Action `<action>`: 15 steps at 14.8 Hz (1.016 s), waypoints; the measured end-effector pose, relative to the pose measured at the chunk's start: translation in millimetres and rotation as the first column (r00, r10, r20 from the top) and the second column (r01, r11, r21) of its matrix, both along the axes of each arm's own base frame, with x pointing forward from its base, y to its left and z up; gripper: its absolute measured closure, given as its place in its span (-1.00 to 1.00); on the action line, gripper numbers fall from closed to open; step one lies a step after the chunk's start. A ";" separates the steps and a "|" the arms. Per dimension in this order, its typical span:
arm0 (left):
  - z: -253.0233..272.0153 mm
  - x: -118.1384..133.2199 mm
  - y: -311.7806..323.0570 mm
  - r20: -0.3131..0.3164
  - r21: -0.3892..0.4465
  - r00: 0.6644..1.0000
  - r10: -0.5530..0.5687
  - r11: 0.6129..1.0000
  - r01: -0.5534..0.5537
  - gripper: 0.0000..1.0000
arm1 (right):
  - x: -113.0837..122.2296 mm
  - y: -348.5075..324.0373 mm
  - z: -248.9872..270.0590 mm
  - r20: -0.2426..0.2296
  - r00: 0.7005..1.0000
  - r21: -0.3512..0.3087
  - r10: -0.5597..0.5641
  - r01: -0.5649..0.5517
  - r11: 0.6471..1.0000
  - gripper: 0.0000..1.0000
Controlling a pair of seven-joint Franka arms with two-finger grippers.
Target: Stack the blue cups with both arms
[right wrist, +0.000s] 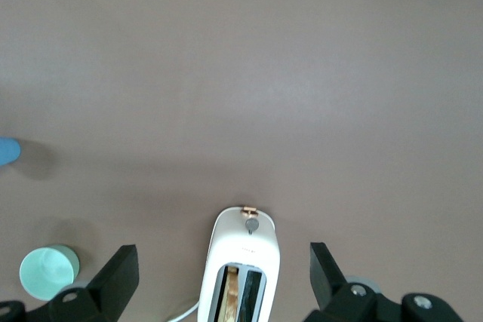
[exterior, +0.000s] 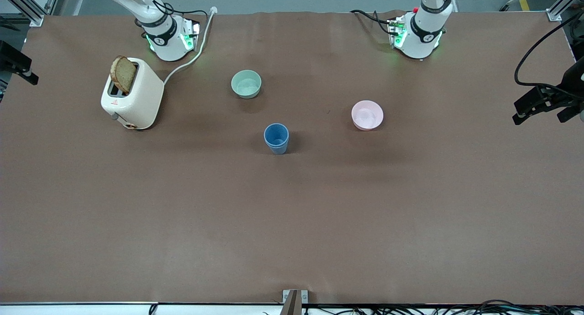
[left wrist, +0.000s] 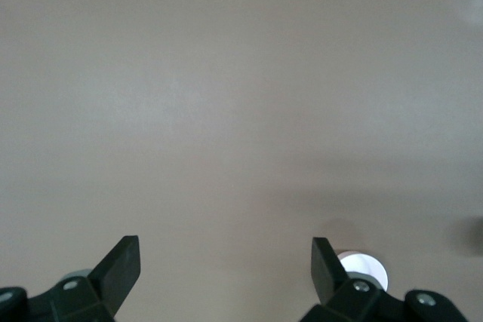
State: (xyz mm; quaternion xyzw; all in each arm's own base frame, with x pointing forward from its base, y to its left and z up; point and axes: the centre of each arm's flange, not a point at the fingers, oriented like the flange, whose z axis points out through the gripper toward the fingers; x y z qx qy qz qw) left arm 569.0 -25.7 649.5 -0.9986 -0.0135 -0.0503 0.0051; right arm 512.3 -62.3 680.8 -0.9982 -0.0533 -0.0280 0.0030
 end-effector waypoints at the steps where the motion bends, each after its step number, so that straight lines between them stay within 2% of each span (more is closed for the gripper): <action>1: -2.2 -1.8 1.0 -0.019 -0.013 1.000 0.004 1.000 -0.004 -1.00 | 8.8 4.8 -3.8 -0.006 1.000 -0.003 -0.011 0.011 1.000 -1.00; 5: -18.5 -6.5 13.5 -0.094 -0.057 0.995 0.025 0.998 -0.030 -1.00 | 29.5 33.2 -27.3 -0.059 0.997 -0.007 -0.049 0.049 0.999 -1.00; 15: -9.7 -7.3 7.2 -0.076 -0.058 0.997 0.016 0.998 -0.020 -1.00 | 26.7 40.4 -26.9 -0.081 0.995 -0.009 -0.061 0.061 0.998 -1.00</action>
